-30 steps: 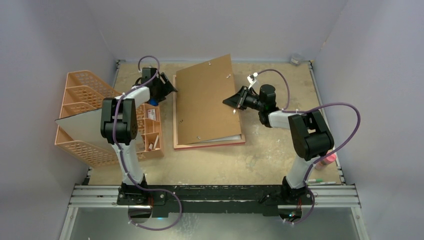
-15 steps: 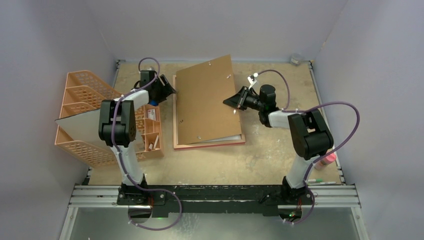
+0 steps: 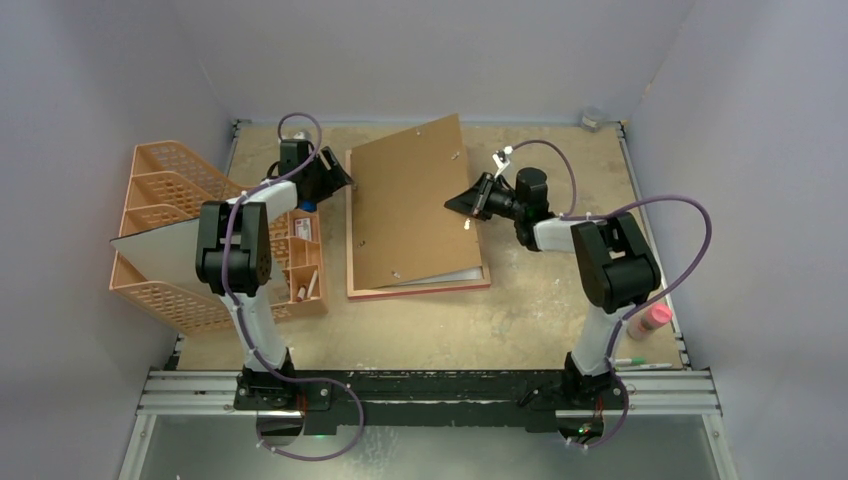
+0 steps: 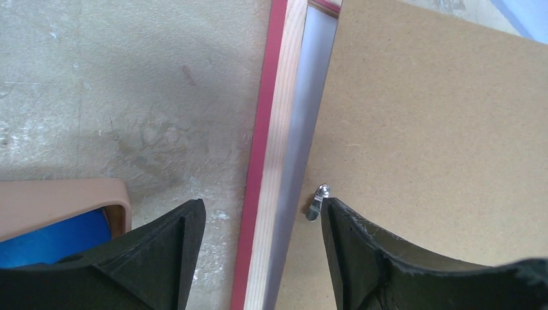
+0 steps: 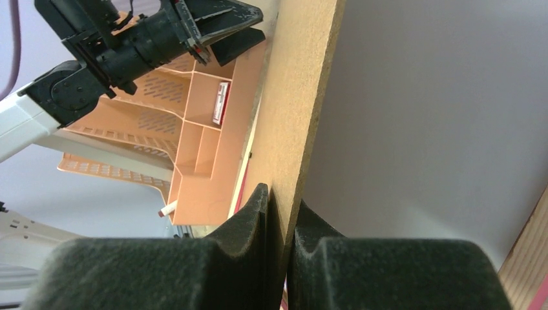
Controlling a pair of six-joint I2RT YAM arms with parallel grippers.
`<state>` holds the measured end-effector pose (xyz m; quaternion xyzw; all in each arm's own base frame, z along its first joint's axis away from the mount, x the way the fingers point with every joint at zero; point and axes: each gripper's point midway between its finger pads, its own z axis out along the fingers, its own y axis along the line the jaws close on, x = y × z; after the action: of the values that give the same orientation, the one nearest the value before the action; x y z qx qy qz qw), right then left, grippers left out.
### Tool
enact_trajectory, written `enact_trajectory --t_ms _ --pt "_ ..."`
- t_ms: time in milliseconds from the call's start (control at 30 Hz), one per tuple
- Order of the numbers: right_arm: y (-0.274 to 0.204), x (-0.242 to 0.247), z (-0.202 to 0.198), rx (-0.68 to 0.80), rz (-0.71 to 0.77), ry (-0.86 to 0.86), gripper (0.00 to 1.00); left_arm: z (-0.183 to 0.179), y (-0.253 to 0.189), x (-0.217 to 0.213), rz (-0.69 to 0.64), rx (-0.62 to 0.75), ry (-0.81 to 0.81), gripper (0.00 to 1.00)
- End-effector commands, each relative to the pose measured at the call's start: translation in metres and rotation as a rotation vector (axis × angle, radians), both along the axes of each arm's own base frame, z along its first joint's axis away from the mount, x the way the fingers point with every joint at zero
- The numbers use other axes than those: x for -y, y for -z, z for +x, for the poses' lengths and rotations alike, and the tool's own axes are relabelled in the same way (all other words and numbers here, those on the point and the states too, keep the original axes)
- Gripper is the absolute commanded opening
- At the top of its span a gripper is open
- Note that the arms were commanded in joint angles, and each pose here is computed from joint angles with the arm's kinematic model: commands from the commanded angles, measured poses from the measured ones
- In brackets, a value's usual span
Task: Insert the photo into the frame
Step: Place the photo frame item in the photo frame.
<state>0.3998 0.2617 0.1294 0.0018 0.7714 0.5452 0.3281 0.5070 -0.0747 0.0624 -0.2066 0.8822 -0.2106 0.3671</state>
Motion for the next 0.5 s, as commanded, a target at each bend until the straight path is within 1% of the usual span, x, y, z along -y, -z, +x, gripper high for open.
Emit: enact_trajectory --t_ms 0,167,367,400,467 --pt "-0.012 -0.006 0.010 0.076 -0.011 -0.022 0.00 0.007 -0.031 -0.006 0.046 0.089 -0.011 0.68" --pt "0.004 -0.007 0.011 0.015 -0.022 -0.027 0.00 0.006 -0.033 -0.014 0.066 0.091 -0.054 0.66" --pt "0.022 -0.010 0.014 -0.054 -0.047 -0.045 0.00 -0.006 -0.011 -0.010 0.047 0.006 -0.048 0.67" --pt "0.027 -0.010 0.015 -0.069 -0.054 -0.051 0.03 -0.007 -0.008 -0.008 0.038 -0.002 -0.040 0.67" --pt "0.032 -0.010 0.015 -0.089 -0.064 -0.055 0.13 -0.010 -0.001 -0.003 0.016 -0.018 -0.021 0.68"
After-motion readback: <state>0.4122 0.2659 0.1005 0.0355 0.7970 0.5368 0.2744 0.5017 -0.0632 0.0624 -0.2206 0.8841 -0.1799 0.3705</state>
